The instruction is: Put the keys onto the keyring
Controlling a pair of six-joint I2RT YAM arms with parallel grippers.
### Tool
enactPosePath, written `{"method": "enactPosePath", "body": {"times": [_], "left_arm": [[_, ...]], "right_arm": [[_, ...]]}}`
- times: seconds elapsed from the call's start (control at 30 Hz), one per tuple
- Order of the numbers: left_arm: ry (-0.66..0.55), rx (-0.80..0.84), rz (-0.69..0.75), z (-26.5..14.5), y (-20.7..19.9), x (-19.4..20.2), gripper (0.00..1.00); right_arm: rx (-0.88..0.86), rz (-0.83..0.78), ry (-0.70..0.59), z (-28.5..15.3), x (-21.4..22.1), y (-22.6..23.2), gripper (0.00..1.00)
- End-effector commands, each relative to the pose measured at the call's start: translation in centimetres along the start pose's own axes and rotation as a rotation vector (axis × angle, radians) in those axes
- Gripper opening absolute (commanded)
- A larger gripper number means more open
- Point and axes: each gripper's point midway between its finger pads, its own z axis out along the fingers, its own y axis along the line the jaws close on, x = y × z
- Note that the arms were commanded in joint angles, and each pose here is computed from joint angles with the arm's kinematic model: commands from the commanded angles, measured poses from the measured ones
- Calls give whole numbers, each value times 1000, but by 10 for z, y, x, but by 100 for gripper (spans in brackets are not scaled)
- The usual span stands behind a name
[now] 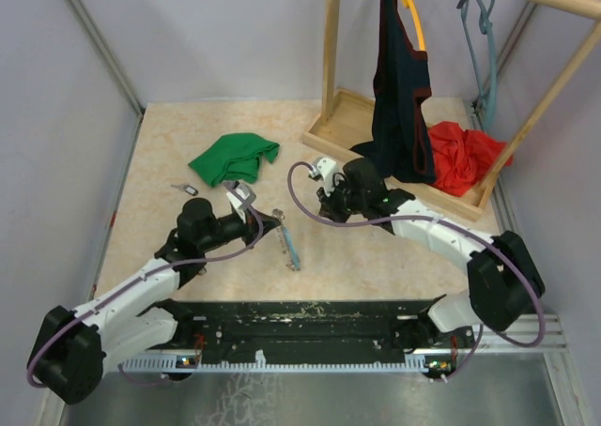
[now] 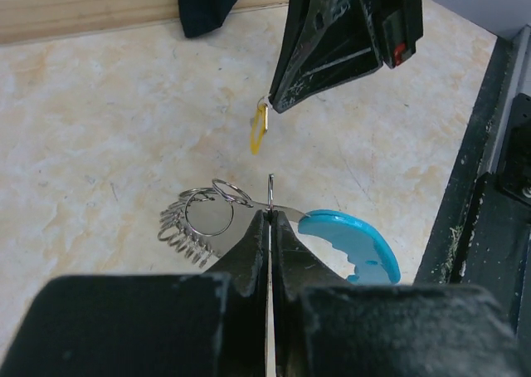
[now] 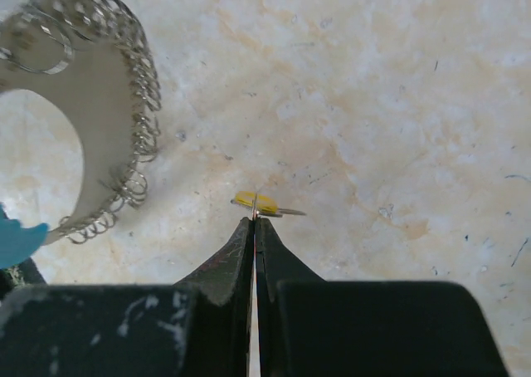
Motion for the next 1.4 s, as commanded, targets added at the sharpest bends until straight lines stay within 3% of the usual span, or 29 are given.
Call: {"method": "enactPosePath", "body": {"times": [0.0, 0.2, 0.53, 1.37], "left_arm": [[-99, 142, 171, 8, -18, -20, 0], [-103, 259, 299, 17, -28, -19, 0], [-127, 370, 378, 18, -42, -19, 0], [-131, 436, 377, 19, -51, -23, 0]], "right_arm": [[-45, -54, -150, -25, -40, 13, 0], [-46, -144, -215, -47, -55, 27, 0], [-146, -303, -250, -52, -55, 65, 0], [-262, -409, -270, -62, -62, 95, 0]]}}
